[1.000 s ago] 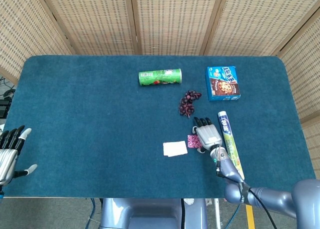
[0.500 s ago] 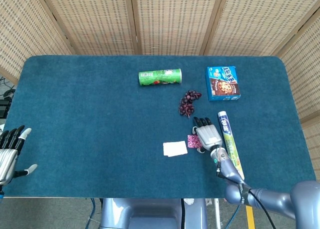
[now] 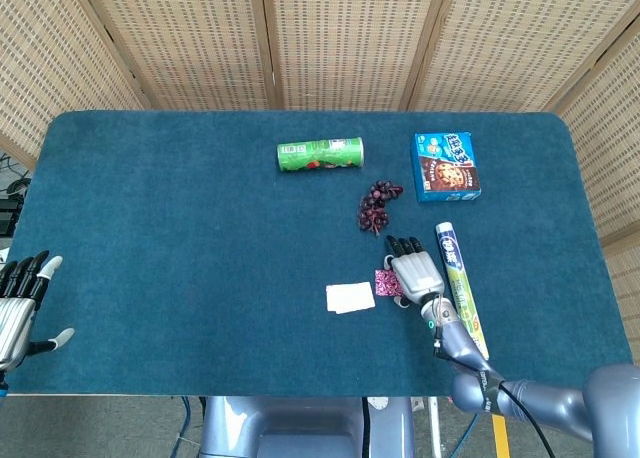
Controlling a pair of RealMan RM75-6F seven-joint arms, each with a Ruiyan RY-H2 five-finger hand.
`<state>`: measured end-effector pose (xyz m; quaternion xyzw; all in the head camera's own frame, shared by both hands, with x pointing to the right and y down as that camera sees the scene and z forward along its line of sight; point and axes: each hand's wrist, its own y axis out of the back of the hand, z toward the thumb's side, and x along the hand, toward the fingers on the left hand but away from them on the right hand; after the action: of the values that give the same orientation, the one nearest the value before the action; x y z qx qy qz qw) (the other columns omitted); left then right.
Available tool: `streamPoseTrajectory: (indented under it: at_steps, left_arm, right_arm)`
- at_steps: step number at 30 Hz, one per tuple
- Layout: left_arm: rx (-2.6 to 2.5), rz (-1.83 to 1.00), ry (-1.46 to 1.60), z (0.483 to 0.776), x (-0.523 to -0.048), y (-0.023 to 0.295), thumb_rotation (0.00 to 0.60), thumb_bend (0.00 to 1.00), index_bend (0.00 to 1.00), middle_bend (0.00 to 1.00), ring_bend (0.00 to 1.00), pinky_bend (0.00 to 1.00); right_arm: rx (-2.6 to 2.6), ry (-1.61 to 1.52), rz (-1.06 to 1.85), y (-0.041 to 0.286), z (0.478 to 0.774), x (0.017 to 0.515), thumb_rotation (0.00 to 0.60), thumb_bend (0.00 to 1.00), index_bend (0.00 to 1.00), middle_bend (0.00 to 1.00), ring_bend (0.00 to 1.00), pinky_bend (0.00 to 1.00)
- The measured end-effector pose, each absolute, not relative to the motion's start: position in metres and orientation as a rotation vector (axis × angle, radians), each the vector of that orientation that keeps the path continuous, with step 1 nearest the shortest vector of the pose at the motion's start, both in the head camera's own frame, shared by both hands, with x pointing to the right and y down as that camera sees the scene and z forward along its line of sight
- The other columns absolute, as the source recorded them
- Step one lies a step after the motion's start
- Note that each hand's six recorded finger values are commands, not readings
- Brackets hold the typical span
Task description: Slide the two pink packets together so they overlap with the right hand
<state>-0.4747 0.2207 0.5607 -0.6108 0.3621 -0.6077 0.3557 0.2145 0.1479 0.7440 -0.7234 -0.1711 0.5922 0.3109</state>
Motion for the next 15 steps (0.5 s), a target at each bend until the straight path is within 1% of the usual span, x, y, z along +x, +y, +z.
streamPoseTrajectory:
  at_steps: [15]
  left_arm:
    - [-1.576,-1.571,0.934,0.5608,-0.4748,0.2207,0.600,0.00,0.00,0.00,0.00,0.00]
  right_arm:
    - [-1.922,-0.468,1.552,0.1475,0.7437,0.2134,0.600,0.35,0.58,0.00,0.00,0.00]
